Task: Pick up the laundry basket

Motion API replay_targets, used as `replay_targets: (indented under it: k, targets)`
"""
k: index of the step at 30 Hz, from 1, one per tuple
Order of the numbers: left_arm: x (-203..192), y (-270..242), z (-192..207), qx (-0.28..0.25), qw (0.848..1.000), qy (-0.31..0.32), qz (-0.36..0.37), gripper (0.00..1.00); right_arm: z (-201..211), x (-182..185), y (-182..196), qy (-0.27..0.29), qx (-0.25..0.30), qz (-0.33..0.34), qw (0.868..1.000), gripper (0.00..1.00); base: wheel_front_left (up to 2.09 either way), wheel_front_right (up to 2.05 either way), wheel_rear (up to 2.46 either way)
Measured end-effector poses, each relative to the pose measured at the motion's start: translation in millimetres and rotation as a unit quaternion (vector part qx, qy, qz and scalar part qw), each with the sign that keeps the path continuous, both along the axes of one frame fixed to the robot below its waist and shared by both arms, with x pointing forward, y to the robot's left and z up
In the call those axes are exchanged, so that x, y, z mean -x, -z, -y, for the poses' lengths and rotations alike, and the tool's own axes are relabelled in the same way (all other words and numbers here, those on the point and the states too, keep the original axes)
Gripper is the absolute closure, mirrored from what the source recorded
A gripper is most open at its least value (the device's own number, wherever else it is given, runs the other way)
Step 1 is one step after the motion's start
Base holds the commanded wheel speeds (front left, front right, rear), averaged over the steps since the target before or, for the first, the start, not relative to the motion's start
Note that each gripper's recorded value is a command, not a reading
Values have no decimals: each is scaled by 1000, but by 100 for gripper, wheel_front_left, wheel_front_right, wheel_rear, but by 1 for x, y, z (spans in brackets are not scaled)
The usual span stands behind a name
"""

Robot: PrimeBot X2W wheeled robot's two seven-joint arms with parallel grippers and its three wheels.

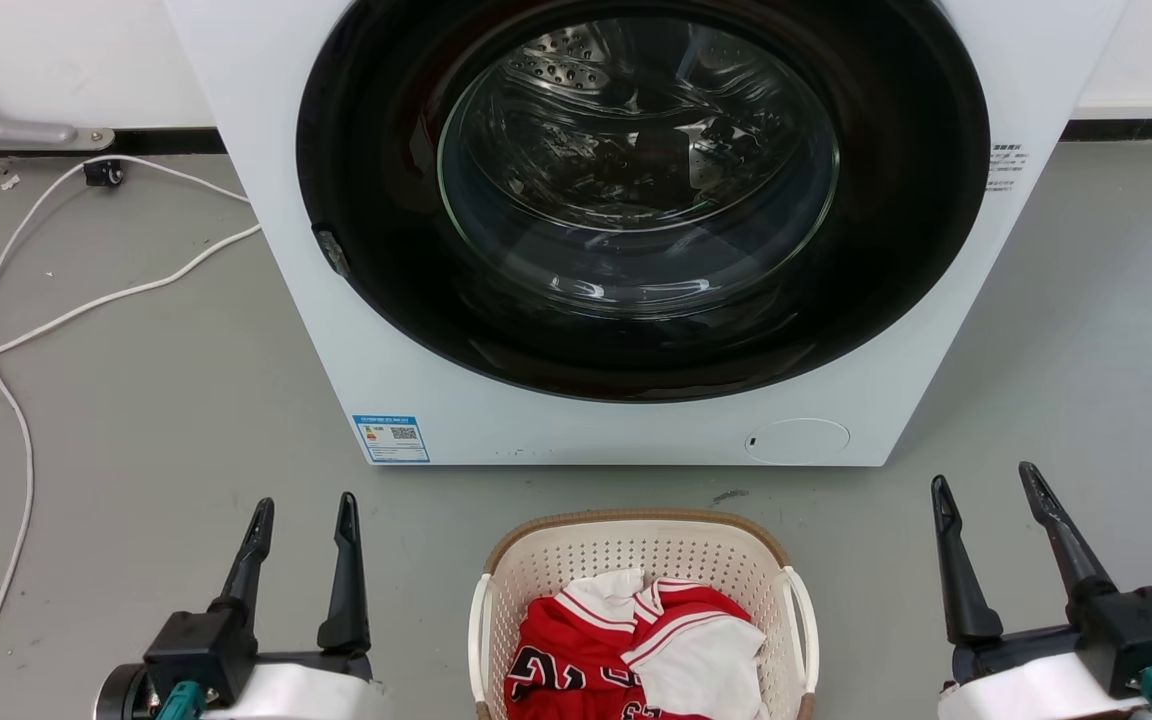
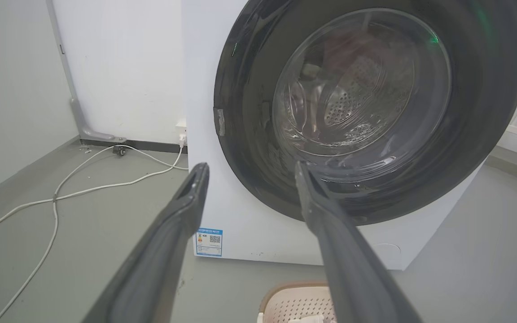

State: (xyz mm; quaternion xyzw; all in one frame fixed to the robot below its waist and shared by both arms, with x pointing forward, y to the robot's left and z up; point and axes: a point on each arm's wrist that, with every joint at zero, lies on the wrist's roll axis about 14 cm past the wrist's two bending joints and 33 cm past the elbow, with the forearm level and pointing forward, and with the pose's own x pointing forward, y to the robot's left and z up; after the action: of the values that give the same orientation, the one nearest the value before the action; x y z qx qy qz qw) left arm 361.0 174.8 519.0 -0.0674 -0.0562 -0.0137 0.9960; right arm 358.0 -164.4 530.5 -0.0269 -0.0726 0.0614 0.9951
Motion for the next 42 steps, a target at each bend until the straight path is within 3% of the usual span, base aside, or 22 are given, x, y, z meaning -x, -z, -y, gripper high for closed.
replay_targets:
  k: [12,42]
  targets:
    - [3,6,4,-41,999,4,-3,0,-2,3,4,-4,48,2,999,0,0,0,0]
    - [4,7,4,-43,999,2,-4,0,4,5,8,5,38,-6,999,0,0,0,0]
